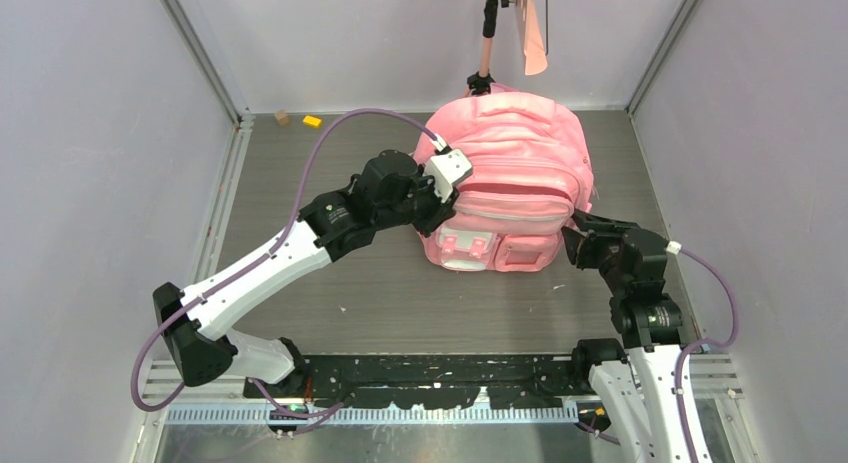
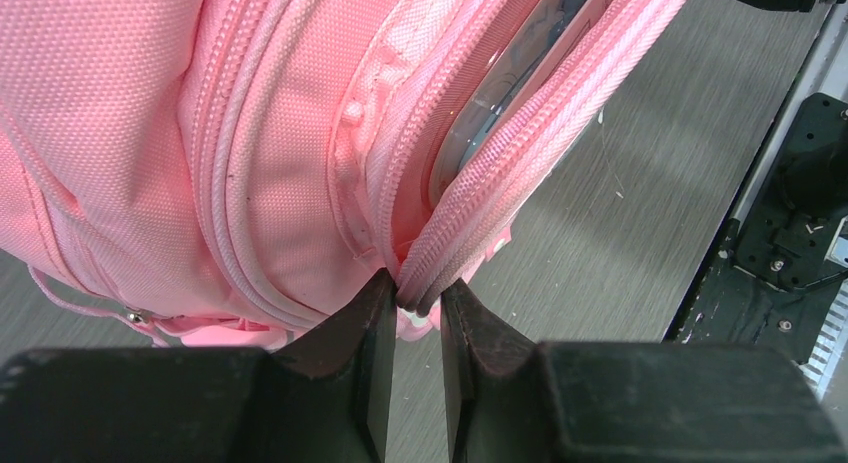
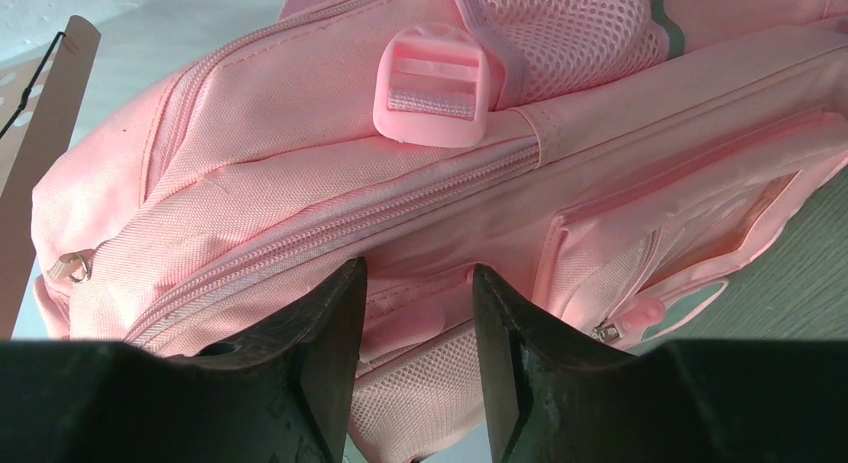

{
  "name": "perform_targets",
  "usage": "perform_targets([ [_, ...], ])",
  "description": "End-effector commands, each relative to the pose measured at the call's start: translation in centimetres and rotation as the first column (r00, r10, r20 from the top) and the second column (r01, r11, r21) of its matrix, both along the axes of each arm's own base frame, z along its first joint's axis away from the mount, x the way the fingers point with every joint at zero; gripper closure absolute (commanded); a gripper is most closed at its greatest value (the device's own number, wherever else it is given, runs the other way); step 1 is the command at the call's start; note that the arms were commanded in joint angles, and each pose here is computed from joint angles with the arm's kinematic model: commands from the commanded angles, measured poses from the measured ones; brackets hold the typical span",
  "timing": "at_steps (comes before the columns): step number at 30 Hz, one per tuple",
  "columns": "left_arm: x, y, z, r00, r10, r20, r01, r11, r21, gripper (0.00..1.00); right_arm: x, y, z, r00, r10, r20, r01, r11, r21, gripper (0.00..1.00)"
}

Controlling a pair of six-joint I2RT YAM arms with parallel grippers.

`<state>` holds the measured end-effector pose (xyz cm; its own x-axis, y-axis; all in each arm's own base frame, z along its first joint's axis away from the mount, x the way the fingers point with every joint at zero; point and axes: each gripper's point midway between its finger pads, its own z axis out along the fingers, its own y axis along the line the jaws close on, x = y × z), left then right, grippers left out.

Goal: Pack the student bag
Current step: Zip the student bag at the center of the board.

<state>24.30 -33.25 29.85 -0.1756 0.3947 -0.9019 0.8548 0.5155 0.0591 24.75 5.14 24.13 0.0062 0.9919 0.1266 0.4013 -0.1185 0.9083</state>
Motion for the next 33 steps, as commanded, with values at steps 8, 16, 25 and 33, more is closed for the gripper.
perform_targets([
  [8, -0.5, -0.7, 1.4, 1.0, -0.027, 0.004, 0.028, 0.997, -0.069, 0.78, 1.9, 0.7, 3.2, 0.994, -0.022, 0.106, 0.02, 1.0, 0.016, 0.62],
  [16, -0.5, -0.3, 1.2, 1.0, -0.016, 0.003, 0.016, 0.998, -0.061, 0.78, 2.5, 0.1, 4.2, 0.99, -0.066, 0.122, 0.066, 0.998, -0.001, 0.77],
  [25, -0.4, -0.3, 1.1, 1.0, -0.012, 0.008, 0.013, 0.998, -0.058, 0.78, 1.0, -1.7, 4.8, 0.981, -0.141, 0.132, 0.146, 0.989, -0.027, 0.8],
  [33, -0.3, -0.5, 0.9, 1.0, -0.015, 0.001, 0.015, 0.998, -0.057, 0.78, 1.5, -1.6, 7.1, 0.972, -0.133, 0.194, 0.142, 0.989, -0.036, 0.83],
])
